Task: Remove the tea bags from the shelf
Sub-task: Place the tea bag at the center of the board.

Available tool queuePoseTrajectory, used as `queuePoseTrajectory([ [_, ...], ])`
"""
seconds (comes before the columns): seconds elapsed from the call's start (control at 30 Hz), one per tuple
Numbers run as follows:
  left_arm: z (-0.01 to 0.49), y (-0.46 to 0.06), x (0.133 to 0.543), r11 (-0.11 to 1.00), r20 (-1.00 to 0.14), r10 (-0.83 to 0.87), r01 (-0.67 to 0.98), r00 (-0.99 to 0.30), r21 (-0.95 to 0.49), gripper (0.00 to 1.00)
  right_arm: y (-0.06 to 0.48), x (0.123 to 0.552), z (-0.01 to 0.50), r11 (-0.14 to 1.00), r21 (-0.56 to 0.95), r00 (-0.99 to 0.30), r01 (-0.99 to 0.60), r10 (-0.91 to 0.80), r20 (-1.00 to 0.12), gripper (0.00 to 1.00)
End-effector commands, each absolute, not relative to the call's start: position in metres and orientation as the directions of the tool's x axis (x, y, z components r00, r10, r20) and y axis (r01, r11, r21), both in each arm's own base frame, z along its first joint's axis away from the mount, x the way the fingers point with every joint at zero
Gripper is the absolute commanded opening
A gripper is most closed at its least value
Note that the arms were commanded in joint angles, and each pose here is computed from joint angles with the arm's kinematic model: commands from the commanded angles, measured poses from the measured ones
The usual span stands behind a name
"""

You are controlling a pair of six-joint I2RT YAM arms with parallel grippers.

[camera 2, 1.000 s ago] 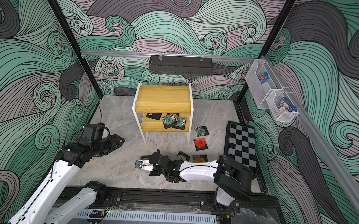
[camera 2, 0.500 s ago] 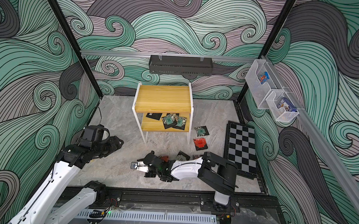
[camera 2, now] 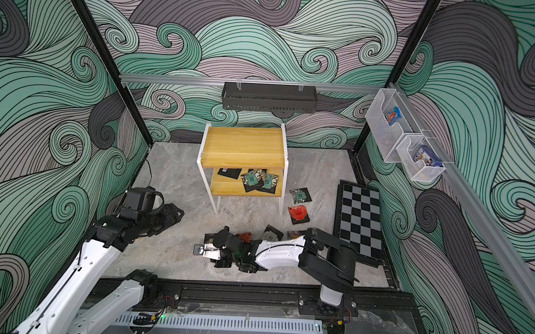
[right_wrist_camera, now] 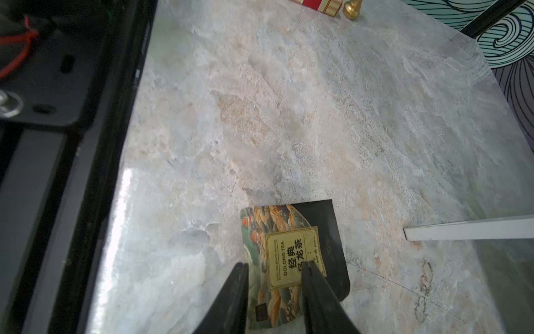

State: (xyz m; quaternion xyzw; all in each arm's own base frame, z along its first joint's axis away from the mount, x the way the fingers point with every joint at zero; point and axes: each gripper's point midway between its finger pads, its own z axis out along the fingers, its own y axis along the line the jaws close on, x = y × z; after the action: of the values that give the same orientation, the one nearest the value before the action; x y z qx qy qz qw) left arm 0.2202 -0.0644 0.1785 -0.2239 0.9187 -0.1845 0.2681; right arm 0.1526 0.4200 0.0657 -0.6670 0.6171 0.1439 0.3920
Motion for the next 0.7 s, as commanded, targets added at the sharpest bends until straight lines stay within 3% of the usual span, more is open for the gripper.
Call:
queuePoseTrajectory([
  [0.0, 0.181, -0.062, 0.224, 0.831, -0.42, -0.515, -0.316, -0.747, -0.457, 0.59, 0.424, 0.147, 0.089, 0.064, -0.35, 0.218, -0.935, -0.673, -0.707, 0.39],
  [0.67, 0.202, -0.082, 0.246, 0.825, -0.43, -0.474, -0.218, -0.768, -0.521, 0.59, 0.389, 0.147, 0.159, 0.201, -0.309, 0.127, -0.93, -0.612, -0.78, 0.42],
])
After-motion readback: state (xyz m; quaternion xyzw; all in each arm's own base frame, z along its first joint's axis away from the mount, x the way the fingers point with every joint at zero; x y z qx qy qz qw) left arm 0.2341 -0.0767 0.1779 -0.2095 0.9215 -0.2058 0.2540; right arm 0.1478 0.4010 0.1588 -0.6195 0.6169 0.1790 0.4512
